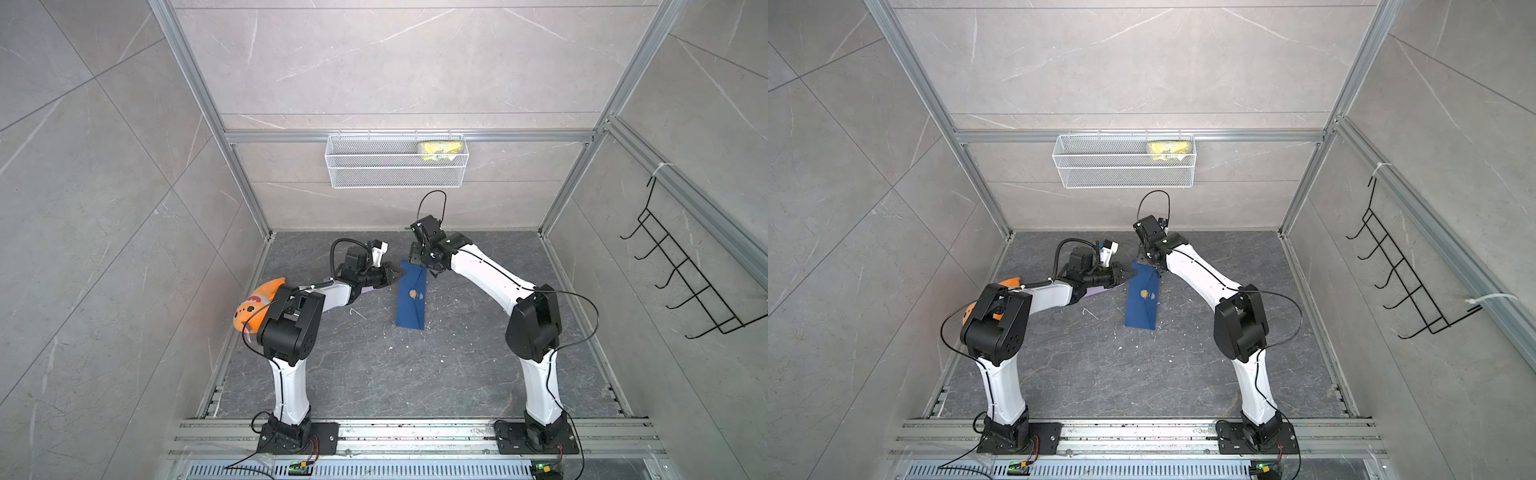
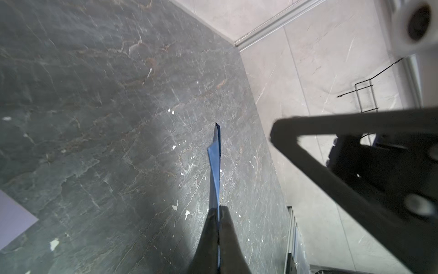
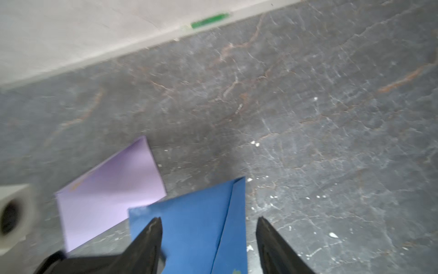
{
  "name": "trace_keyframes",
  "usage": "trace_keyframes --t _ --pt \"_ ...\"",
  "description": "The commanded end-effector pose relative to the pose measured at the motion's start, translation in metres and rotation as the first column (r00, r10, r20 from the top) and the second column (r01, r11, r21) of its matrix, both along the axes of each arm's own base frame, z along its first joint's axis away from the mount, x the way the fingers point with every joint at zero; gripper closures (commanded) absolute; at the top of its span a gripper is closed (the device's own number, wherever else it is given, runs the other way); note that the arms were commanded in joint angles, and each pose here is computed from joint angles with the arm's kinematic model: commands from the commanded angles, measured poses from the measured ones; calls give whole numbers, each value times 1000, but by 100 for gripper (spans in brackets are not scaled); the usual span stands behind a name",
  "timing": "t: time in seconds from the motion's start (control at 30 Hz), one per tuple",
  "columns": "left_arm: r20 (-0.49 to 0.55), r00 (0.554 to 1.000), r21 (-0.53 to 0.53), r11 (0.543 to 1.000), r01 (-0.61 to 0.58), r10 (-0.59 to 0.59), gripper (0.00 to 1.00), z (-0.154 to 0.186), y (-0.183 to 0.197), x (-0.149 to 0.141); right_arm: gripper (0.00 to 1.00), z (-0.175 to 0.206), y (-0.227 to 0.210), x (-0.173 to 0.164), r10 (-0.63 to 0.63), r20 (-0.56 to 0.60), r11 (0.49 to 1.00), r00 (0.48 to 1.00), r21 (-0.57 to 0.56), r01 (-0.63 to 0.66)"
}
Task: Open the envelope
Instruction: Open the envelope flap on the envelope.
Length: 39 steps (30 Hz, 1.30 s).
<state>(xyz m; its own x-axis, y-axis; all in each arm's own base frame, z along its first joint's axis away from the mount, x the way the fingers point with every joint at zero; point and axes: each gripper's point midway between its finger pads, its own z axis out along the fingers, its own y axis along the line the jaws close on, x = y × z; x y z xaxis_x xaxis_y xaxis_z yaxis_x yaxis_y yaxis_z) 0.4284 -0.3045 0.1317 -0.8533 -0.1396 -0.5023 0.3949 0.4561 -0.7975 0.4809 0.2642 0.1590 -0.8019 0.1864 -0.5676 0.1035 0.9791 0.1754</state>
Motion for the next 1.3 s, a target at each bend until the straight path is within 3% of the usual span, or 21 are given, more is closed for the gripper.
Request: trace_keyframes --t 0.0,0.17,0.37,0.97,1.27 --pt "108 994 13 1000 17 -18 100 34 -4 1 38 -14 -14 -10 -44 -70 995 997 -90 37" --pt "121 993 49 999 -3 -3 100 28 -4 0 45 -26 -14 -12 -69 -106 994 992 -94 59" --pt "159 987 124 992 -16 -4 100 22 -13 -4 46 -34 -16 -15 -80 -123 993 989 -102 67" --pt "252 968 30 1000 -5 -3 100 59 -24 -8 46 -60 -38 -24 -98 -173 993 980 -81 85" --pt "262 965 31 1000 7 -15 100 60 -30 -10 46 -62 -47 -26 -118 -183 991 976 -86 104"
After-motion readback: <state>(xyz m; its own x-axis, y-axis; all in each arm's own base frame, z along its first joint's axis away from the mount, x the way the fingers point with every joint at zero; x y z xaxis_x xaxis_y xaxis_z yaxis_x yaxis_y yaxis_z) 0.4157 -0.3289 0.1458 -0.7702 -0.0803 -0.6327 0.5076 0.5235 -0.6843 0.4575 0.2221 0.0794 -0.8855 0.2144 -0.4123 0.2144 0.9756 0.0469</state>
